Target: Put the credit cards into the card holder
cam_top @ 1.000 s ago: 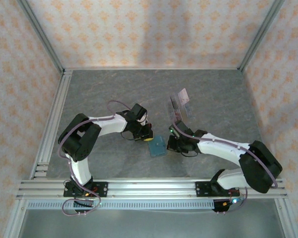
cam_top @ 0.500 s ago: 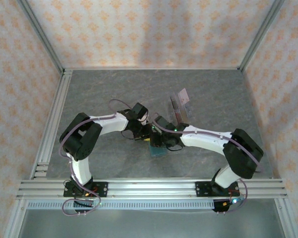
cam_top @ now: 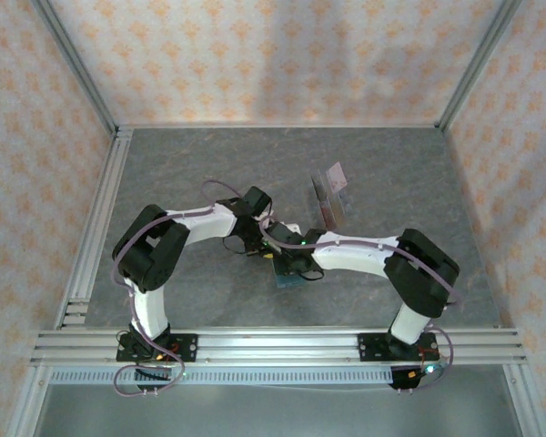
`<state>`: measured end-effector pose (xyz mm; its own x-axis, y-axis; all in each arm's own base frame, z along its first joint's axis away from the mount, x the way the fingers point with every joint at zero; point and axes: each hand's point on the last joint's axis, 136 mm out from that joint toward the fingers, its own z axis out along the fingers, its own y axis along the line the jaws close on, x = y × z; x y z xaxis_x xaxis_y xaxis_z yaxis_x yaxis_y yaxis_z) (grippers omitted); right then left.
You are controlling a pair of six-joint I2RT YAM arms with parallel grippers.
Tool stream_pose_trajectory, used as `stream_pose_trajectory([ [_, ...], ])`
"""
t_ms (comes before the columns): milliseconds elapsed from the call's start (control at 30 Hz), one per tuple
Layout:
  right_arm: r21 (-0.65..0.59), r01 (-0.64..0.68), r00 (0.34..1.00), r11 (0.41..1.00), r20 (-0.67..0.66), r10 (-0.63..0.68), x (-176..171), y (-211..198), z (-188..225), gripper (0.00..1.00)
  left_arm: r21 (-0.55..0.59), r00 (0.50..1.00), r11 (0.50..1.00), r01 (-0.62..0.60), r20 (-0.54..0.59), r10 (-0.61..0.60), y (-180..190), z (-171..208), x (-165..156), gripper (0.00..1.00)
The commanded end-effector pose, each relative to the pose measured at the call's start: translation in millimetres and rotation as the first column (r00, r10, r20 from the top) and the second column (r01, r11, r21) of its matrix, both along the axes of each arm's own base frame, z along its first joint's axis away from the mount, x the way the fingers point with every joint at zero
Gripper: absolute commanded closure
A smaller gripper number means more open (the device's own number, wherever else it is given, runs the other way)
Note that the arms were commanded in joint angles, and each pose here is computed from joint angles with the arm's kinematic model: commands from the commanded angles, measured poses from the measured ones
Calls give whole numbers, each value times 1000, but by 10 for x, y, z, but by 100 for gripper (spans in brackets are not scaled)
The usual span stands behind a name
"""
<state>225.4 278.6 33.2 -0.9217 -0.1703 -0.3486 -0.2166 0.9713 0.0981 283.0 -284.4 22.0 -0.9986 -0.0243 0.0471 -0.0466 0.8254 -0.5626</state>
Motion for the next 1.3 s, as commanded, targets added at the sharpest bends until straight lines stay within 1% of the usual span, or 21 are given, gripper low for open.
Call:
stream_pose_trajectory([
  [0, -110, -9, 999, 994, 30, 13, 4, -116, -133, 64, 209, 986, 977, 46, -164, -11, 372, -560, -422, 100],
  [133, -144, -13, 999, 989, 33, 18, 9, -163, -189, 77, 219, 985, 974, 56, -169, -19, 396, -577, -444, 100],
  [233, -154, -16, 999, 988, 37, 22, 1, -197, -182, 93, 222, 984, 973, 60, -174, -21, 412, -578, -466, 100],
  [267, -155, -18, 999, 988, 37, 24, -3, -209, -170, 100, 224, 985, 973, 60, -172, -21, 420, -575, -466, 100],
  [300, -156, -20, 999, 987, 37, 27, -11, -219, -155, 100, 231, 985, 971, 63, -171, -23, 435, -580, -474, 100],
  [400, -133, -25, 999, 991, 35, 30, -48, -226, -87, 100, 258, 983, 963, 77, -180, -30, 494, -642, -509, 100],
  [467, -89, -17, 999, 996, 30, 20, -80, -214, -24, 100, 286, 982, 954, 84, -188, -30, 550, -701, -535, 100],
  [533, 15, 14, 1000, 1000, -7, -14, -125, -194, 7, 100, 307, 981, 948, 84, -191, -26, 596, -746, -553, 100],
  [600, 117, 59, 997, 991, -46, -54, -150, -201, 16, 100, 328, 982, 940, 87, -185, -26, 640, -768, -559, 100],
  [700, 181, 108, 993, 978, -62, -98, -165, -284, 41, 100, 355, 981, 929, 103, -189, -37, 704, -803, -581, 100],
  [800, 195, 139, 990, 971, -63, -129, -155, -383, 51, 100, 366, 980, 925, 107, -196, -36, 732, -824, -605, 100],
  [867, 181, 169, 985, 969, -62, -161, -142, -479, 35, 100, 342, 980, 934, 105, -195, -39, 684, -799, -595, 100],
  [967, 174, 267, 964, 948, -62, -260, -111, -689, -29, 100, 283, 983, 954, 100, -178, -50, 552, -665, -530, 100],
  [1033, 163, 351, 936, 922, -55, -347, -92, -873, -77, 100, 223, 985, 970, 96, -158, -62, 420, -503, -462, 100],
  [1067, 152, 391, 920, 908, -51, -388, -89, -958, -99, 100, 192, 985, 975, 114, -147, -86, 365, -427, -446, 100],
  [1100, 143, 429, 903, 892, -40, -428, -79, -1043, -109, 95, 146, 986, 982, 123, -134, -103, 278, -321, -416, 100],
  [1167, 111, 467, 884, 877, -13, -468, -62, -1151, -91, 76, 62, 985, 990, 130, -122, -121, 133, -123, -387, 96],
  [1200, 85, 489, 871, 868, 6, -491, -51, -1209, -62, 69, 24, 983, 990, 136, -127, -131, 66, -50, -384, 93],
  [1233, 57, 509, 859, 859, 25, -511, -43, -1270, -23, 68, -33, 985, 989, 142, -92, -144, -17, 164, -353, 90],
  [1267, 36, 524, 850, 851, 47, -525, -30, -1319, 24, 68, -63, 986, 987, 145, -74, -150, -58, 275, -340, 88],
])
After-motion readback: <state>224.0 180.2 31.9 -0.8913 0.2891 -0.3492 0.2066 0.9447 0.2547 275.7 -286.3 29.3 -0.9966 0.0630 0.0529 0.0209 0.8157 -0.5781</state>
